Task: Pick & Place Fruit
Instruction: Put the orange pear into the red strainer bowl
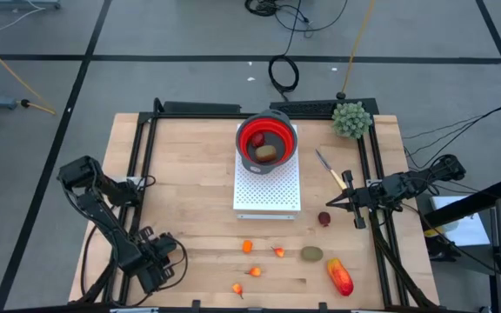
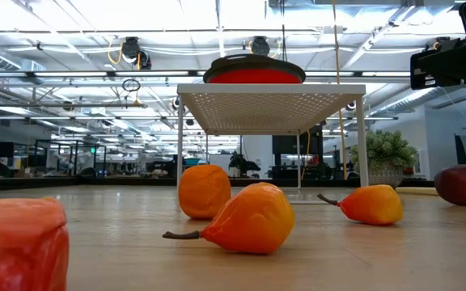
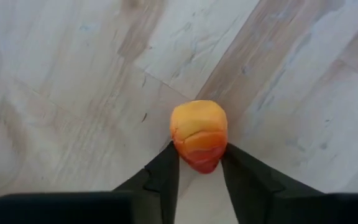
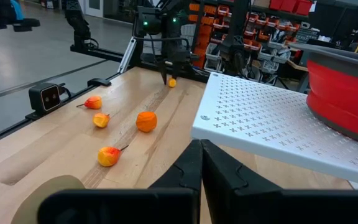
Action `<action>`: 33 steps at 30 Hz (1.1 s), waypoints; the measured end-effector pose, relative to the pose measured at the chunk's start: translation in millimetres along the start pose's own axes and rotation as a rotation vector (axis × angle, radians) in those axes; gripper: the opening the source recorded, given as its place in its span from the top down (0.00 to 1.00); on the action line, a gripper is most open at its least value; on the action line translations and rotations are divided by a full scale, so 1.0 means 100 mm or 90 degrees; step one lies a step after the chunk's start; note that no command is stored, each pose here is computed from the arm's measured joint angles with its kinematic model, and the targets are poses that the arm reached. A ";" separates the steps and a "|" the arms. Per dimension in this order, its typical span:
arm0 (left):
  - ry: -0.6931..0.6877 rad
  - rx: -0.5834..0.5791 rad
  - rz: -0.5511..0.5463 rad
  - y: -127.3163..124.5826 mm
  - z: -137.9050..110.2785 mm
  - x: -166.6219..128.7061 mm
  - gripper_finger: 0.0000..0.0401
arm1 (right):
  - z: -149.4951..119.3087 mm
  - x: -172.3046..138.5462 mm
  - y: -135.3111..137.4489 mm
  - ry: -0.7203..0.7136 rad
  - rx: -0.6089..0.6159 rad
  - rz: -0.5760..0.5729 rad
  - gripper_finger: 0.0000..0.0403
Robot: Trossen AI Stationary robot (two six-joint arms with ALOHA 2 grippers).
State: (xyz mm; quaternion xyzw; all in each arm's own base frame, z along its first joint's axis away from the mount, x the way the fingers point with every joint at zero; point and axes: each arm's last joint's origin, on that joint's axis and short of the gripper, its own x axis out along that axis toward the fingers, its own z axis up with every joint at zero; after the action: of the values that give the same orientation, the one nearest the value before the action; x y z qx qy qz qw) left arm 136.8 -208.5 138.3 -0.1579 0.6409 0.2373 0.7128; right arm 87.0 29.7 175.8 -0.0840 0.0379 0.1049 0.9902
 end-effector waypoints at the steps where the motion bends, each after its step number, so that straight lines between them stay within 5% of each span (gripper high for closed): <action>1: -0.006 0.000 -0.001 0.00 0.00 0.00 0.72 | 0.00 0.00 0.00 0.000 0.000 0.000 1.00; 17: -0.072 -0.025 0.005 0.01 0.04 0.01 0.86 | 0.00 0.00 0.00 0.000 0.000 0.000 1.00; 23: -0.092 -0.035 -0.002 0.00 0.06 0.02 0.76 | 0.00 0.00 0.00 0.000 0.000 0.000 1.00; 33: -0.089 -0.001 -0.034 -0.06 0.17 0.02 0.45 | 0.00 0.00 0.00 0.000 0.000 0.000 1.00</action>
State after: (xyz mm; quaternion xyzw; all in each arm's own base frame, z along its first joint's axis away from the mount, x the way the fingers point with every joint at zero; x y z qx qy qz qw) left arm 154.3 -204.1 137.7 -0.1584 0.5848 0.2292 0.7619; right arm 87.0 29.7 175.9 -0.0839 0.0379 0.1048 0.9902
